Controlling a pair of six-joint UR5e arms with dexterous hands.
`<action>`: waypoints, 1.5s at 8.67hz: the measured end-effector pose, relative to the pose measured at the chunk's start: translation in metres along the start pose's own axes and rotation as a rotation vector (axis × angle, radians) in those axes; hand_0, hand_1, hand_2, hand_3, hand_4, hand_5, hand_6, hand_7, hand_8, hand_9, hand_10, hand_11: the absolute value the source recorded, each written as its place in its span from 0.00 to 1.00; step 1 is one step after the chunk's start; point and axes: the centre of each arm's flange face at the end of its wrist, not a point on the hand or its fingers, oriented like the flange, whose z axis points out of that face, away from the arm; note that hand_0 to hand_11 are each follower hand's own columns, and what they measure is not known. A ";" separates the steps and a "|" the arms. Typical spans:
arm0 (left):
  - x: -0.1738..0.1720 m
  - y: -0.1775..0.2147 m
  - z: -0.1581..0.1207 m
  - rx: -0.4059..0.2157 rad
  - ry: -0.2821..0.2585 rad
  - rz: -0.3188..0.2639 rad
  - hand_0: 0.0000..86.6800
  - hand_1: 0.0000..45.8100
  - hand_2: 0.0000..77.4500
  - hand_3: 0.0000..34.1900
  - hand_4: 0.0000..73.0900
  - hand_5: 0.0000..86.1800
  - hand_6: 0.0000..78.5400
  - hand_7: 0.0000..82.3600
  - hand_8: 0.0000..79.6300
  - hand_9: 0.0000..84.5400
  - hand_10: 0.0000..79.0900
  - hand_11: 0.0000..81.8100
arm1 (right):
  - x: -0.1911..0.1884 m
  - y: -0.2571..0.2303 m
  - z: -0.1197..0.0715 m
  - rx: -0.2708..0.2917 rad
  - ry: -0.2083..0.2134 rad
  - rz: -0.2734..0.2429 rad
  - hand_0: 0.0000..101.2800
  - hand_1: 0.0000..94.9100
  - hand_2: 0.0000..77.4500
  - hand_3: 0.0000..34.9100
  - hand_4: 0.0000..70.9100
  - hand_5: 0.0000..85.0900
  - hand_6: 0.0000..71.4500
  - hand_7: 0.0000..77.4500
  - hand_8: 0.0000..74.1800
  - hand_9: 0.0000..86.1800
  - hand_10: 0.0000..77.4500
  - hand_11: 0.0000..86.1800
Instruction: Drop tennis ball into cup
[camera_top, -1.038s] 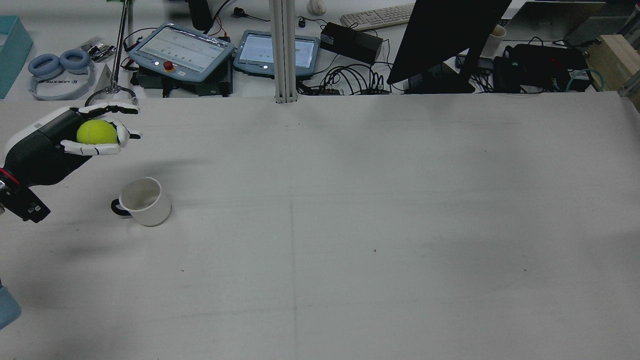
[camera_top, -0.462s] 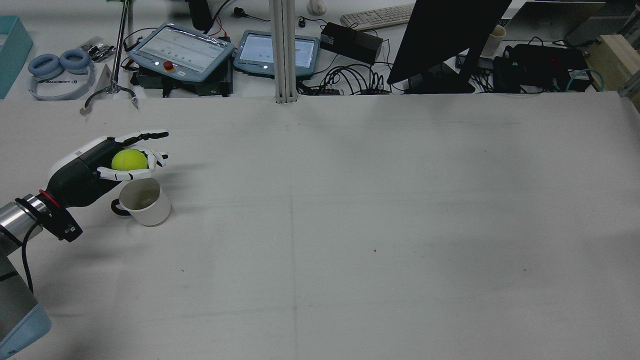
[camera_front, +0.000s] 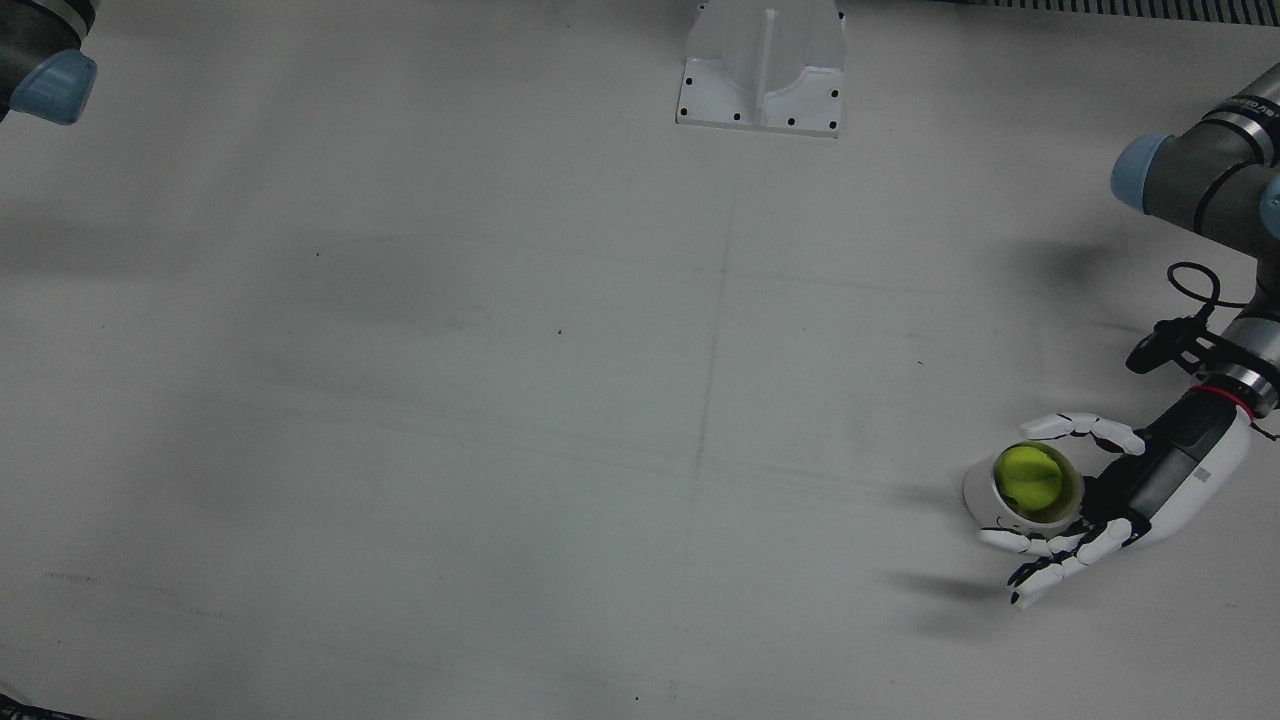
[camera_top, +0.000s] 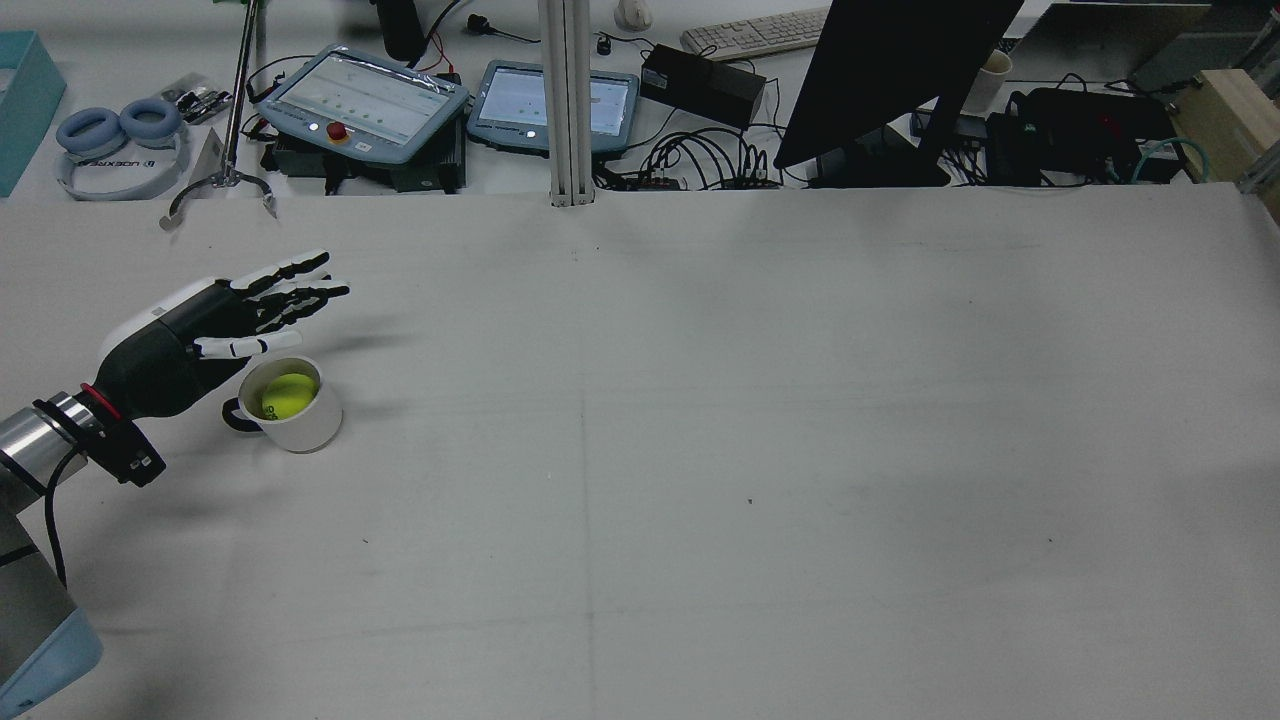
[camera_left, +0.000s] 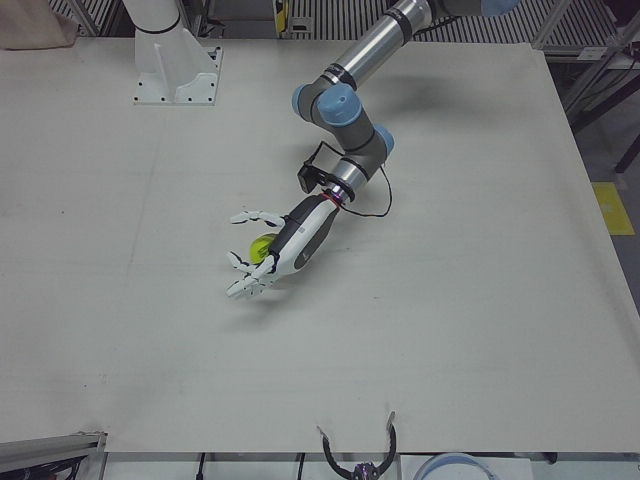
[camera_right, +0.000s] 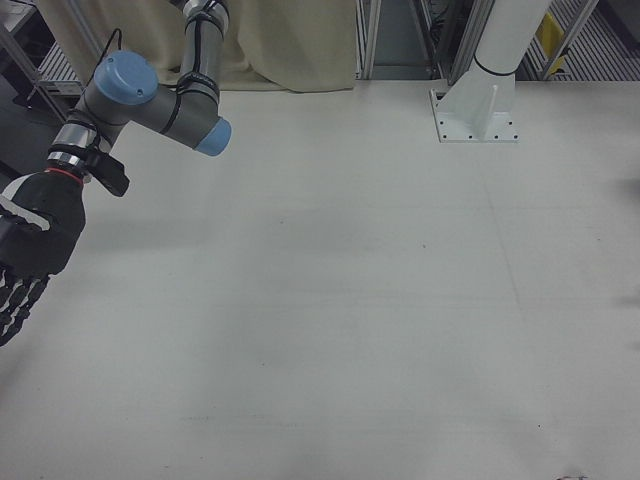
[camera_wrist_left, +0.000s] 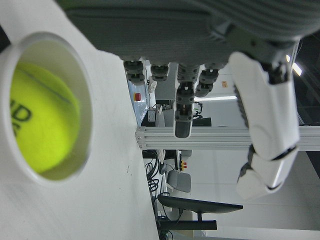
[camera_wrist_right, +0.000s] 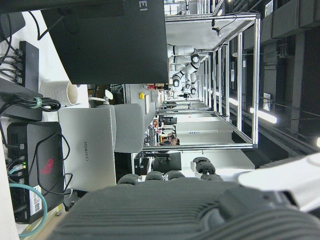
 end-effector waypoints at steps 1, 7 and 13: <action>0.002 0.001 -0.001 -0.002 0.003 -0.002 0.49 0.58 0.32 0.00 0.18 0.10 0.38 0.02 0.11 0.06 0.08 0.12 | 0.000 0.000 0.000 0.000 0.000 0.000 0.00 0.01 0.01 0.00 0.00 0.00 0.00 0.01 0.00 0.00 0.00 0.01; 0.233 0.008 -0.078 0.046 0.339 0.084 0.53 0.58 0.34 0.00 0.19 0.13 0.51 0.12 0.14 0.10 0.10 0.15 | 0.000 0.000 0.000 0.000 0.000 0.000 0.00 0.01 0.01 0.00 0.00 0.00 0.00 0.01 0.00 0.00 0.00 0.01; 0.279 -0.014 -0.146 0.118 0.407 0.137 0.54 0.56 0.32 0.00 0.23 0.11 0.44 0.19 0.15 0.10 0.11 0.18 | 0.000 0.000 0.000 0.000 0.000 0.000 0.00 0.01 0.01 0.00 0.00 0.00 0.00 0.01 0.00 0.00 0.00 0.01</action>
